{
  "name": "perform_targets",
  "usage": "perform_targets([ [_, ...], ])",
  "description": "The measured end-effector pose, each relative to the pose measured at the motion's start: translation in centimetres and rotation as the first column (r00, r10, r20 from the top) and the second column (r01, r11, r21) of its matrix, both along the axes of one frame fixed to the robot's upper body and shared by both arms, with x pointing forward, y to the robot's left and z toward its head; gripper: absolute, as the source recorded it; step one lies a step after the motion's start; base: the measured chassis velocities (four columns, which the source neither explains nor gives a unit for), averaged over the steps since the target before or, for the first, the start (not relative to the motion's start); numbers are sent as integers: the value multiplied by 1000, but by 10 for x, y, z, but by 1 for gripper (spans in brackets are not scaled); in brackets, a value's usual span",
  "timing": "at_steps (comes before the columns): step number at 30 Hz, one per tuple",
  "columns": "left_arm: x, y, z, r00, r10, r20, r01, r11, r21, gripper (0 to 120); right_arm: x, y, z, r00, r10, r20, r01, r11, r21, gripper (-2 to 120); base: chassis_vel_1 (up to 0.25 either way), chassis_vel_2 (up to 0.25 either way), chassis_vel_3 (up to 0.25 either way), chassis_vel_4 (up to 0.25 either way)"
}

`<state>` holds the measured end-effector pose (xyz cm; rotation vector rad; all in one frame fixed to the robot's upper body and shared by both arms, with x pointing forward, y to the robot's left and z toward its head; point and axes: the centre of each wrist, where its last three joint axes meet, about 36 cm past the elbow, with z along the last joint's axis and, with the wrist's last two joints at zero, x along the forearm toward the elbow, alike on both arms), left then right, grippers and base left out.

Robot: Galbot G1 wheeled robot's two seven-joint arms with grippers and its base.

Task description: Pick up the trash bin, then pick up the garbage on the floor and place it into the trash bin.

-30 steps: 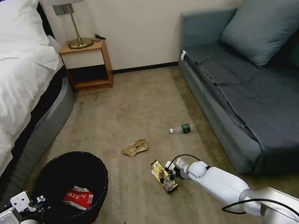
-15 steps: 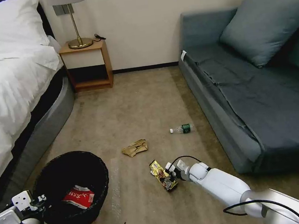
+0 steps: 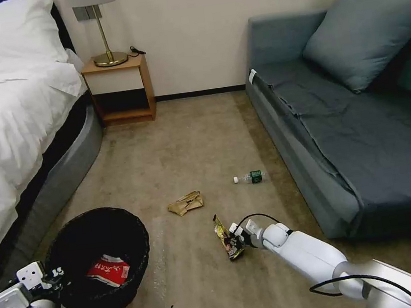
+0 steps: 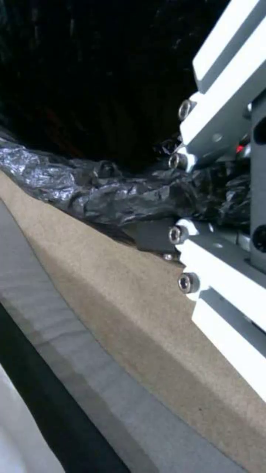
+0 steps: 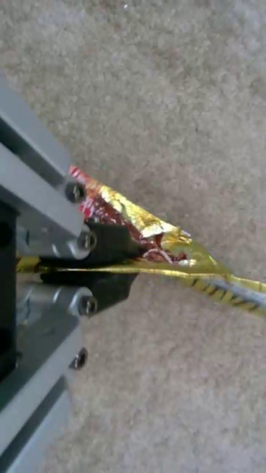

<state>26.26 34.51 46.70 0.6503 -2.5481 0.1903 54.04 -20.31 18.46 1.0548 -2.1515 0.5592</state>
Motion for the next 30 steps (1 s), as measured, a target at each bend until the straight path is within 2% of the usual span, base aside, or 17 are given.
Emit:
perform_targets([
  [3, 0, 0, 0, 1000, 0, 0, 0, 1000, 0, 3, 1, -2, 2, 1000, 0, 9, 0, 1000, 11, 0, 0, 0, 0, 0],
  [7, 0, 0, 0, 1000, 0, -1, 0, 1000, 2, 3, 6, -6, 18, 999, -16, 43, 12, 997, 79, 0, 0, 0, 0, 0],
  [10, 1, 1, -1, 1000, -2, -3, 2, 1000, 3, 3, 18, -14, 70, 992, -38, 121, 15, 983, 181, 0, 0, 0, 0, 0],
  [11, 1, 1, -1, 1000, -2, -3, 2, 1000, 3, 3, 18, -14, 70, 992, -38, 121, 15, 983, 181, 0, 0, 0, 0, 0],
  [13, 2, 2, 0, 1000, -1, -2, 1, 1000, 6, 3, 21, -13, 135, 979, -42, 197, -12, 965, 263, 0, 0, 0, 0, 0],
  [14, 2, 2, 0, 1000, -1, -2, 1, 1000, 6, 3, 21, -13, 135, 979, -42, 197, -12, 965, 263, 0, 0, 0, 0, 0],
  [18, 6, -1, -3, 1000, -10, -3, 10, 1000, -6, 3, -18, 47, 251, 967, -11, 254, -109, 885, 453, 0, 0, 0, 0, 0],
  [19, 6, -1, -3, 1000, -10, -3, 10, 1000, -6, 3, -18, 47, 251, 967, -11, 254, -109, 885, 453, 0, 0, 0, 0, 0],
  [22, 7, -6, -4, 1000, -14, -4, 14, 1000, -13, 3, -55, 99, 289, 976, 4, 217, -125, 828, 546, 0, 0, 0, 0, 0],
  [23, 7, -6, -4, 1000, -14, -4, 14, 1000, -13, 3, -55, 99, 289, 976, 4, 217, -125, 828, 546, 0, 0, 0, 0, 0],
  [26, 6, -10, -1, 1000, -22, 1, 22, 1000, -15, 3, -82, 139, 298, 981, 52, 188, -153, 801, 579, 0, 0, 0, 0, 0],
  [28, 4, -13, 3, 1000, -24, 7, 24, 1000, -15, 3, -107, 184, 305, 980, 126, 153, -193, 777, 599, 0, 0, 0, 0, 0],
  [30, 3, -13, 3, 1000, -24, 8, 24, 1000, -15, 3, -111, 193, 306, 978, 144, 149, -205, 773, 601, 0, 0, 0, 0, 0],
])
